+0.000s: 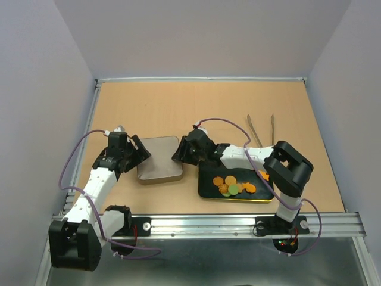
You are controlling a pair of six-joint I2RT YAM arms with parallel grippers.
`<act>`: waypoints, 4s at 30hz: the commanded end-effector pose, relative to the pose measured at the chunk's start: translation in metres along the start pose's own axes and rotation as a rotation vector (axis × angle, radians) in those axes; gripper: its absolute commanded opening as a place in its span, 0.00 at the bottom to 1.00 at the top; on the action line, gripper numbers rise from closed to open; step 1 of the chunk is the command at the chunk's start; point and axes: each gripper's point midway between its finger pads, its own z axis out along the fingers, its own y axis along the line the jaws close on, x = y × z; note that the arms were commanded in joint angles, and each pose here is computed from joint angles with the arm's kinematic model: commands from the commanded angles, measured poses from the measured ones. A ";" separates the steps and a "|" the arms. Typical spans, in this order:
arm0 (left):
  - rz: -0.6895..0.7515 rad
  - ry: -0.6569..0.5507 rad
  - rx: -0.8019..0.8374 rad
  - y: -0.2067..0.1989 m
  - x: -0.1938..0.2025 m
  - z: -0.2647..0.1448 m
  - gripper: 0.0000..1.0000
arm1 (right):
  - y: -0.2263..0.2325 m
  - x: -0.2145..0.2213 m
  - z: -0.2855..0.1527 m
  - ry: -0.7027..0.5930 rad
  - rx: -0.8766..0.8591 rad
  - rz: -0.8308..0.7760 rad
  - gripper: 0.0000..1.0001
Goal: Pack the cookies
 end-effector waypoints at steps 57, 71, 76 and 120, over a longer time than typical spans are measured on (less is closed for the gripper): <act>-0.042 -0.104 -0.083 0.033 -0.071 -0.002 0.79 | 0.026 0.069 -0.014 0.172 -0.050 -0.068 0.16; -0.032 -0.120 -0.053 0.026 -0.075 -0.007 0.79 | 0.002 0.061 -0.026 0.150 0.089 -0.059 0.57; -0.024 -0.138 -0.030 0.019 -0.079 -0.015 0.79 | 0.021 0.041 -0.040 0.091 0.074 -0.086 0.61; 0.367 -1.179 0.221 -0.073 -0.185 -0.242 0.99 | 0.057 -0.071 -0.328 -0.439 -0.196 -0.239 1.00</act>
